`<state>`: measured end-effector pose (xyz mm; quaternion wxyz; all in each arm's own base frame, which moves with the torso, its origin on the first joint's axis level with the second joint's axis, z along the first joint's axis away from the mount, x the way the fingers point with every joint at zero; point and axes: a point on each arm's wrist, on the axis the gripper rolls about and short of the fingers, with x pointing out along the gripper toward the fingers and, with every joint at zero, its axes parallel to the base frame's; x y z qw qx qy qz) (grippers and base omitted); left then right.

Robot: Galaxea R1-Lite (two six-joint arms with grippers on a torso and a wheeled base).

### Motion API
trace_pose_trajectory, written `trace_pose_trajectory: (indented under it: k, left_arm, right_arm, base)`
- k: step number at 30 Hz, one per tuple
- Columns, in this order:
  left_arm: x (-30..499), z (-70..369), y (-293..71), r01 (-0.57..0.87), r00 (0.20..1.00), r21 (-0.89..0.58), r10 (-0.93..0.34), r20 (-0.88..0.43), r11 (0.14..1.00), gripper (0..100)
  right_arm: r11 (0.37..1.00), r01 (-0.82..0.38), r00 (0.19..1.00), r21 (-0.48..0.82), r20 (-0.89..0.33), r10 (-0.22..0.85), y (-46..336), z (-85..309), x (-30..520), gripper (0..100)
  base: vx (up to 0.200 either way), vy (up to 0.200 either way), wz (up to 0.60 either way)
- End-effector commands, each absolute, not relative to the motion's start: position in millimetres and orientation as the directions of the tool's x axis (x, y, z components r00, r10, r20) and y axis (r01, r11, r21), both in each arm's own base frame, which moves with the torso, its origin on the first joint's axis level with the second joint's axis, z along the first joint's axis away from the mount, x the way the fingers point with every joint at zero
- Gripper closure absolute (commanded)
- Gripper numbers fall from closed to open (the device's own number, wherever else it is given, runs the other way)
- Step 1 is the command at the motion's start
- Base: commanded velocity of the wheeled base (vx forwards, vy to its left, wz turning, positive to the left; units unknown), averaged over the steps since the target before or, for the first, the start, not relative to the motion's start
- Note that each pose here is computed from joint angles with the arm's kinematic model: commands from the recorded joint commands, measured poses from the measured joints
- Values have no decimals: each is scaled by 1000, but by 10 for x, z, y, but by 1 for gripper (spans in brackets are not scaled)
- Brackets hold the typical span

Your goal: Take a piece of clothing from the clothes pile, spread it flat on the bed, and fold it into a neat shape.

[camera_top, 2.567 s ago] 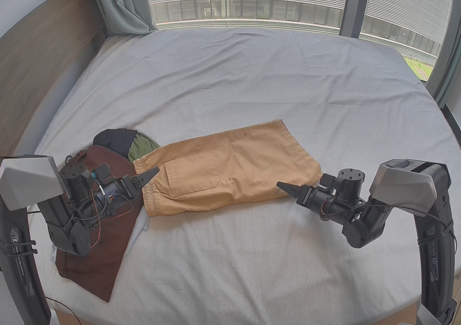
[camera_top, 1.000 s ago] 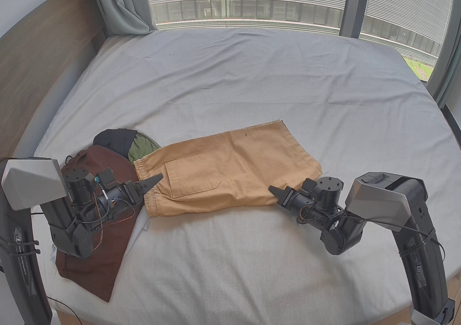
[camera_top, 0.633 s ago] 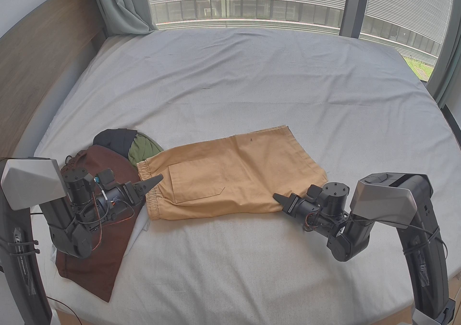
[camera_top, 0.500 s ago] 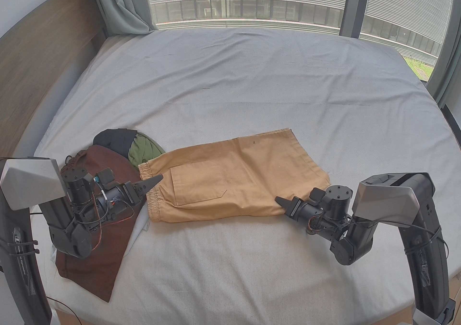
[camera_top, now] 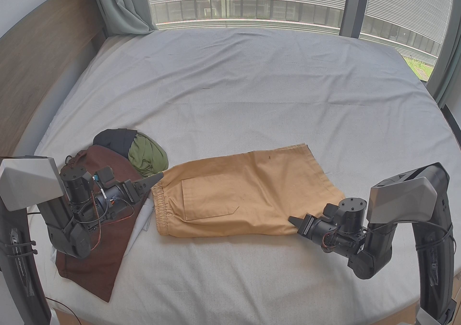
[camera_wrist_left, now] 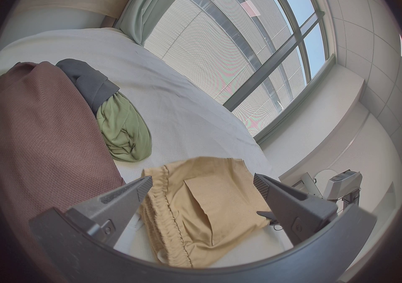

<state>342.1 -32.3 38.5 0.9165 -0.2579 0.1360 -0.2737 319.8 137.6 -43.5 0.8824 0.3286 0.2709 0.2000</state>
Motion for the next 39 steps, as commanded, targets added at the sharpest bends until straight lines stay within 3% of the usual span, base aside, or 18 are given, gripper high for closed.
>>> trace_pose_trajectory:
  k: [1,9,39]
  left_arm:
    - [3399,450,-326,439,814,-546,-573,-95,714,0]
    - [3381,443,-347,440,809,-551,-579,-100,710,0]
    - [3283,441,-301,534,744,-496,-660,-109,684,0]
  right_arm:
    - [733,-154,765,662,-390,513,1329,-316,2956,100]
    - [783,-98,761,614,-462,456,1252,-379,2785,100]
    - [812,-88,734,577,-513,444,1180,-403,2643,100]
  base:
    - [0,0,0]
    - [0,0,0]
    - [0,0,0]
